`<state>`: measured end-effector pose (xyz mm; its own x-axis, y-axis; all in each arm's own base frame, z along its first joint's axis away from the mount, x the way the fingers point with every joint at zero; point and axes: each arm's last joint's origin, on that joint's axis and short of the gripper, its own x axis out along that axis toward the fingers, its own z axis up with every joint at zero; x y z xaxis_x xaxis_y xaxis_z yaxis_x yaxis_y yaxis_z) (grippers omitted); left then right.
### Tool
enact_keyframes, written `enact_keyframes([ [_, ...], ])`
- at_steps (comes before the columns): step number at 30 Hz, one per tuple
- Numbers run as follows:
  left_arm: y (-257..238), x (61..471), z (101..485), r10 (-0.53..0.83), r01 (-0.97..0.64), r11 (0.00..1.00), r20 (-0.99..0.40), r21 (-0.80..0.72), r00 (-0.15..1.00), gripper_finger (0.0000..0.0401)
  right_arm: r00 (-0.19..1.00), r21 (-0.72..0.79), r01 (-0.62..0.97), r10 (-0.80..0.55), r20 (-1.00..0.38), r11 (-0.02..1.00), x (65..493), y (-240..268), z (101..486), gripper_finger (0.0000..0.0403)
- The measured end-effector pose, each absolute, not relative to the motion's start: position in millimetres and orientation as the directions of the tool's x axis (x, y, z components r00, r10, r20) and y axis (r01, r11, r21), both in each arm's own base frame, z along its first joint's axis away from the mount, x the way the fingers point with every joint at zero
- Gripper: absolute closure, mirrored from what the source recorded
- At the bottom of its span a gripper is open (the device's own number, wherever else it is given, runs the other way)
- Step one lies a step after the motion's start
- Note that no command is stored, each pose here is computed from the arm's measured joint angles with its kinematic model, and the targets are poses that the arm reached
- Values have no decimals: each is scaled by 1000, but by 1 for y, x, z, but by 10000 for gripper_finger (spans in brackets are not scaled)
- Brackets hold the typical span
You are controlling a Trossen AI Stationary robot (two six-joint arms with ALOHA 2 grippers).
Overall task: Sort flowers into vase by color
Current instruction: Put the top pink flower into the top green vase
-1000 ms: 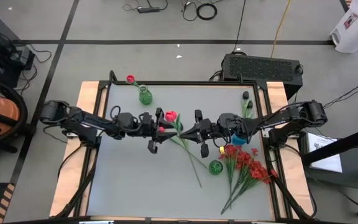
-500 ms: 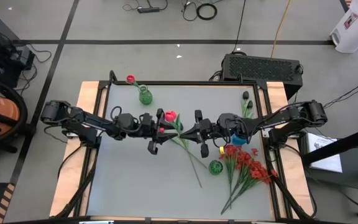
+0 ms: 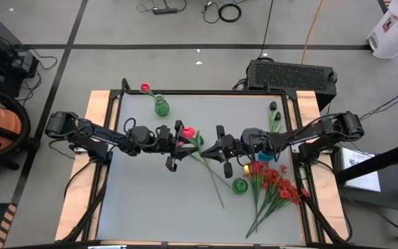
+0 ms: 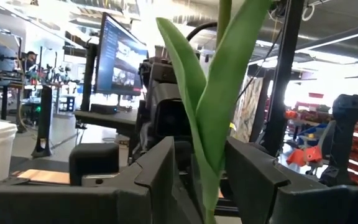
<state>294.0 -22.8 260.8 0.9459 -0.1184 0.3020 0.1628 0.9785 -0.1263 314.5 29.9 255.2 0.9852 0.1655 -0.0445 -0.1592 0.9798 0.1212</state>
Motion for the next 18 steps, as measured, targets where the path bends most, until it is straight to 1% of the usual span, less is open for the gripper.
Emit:
enact_keyframes([
  [6, -23, 294, 261, -118, 162, 979, 300, -127, 947, 258, 984, 122, -166, 173, -46, 979, 314, 32, 255, 403],
  [9, -23, 294, 261, -117, 161, 979, 299, -127, 947, 269, 984, 121, -165, 171, -46, 979, 314, 32, 255, 403],
  [13, -23, 295, 259, -117, 158, 980, 284, -124, 952, 298, 984, 122, -164, 171, -51, 979, 314, 32, 255, 403],
  [18, -23, 295, 258, -118, 156, 980, 274, -122, 955, 347, 983, 124, -161, 170, -68, 979, 314, 32, 253, 403],
])
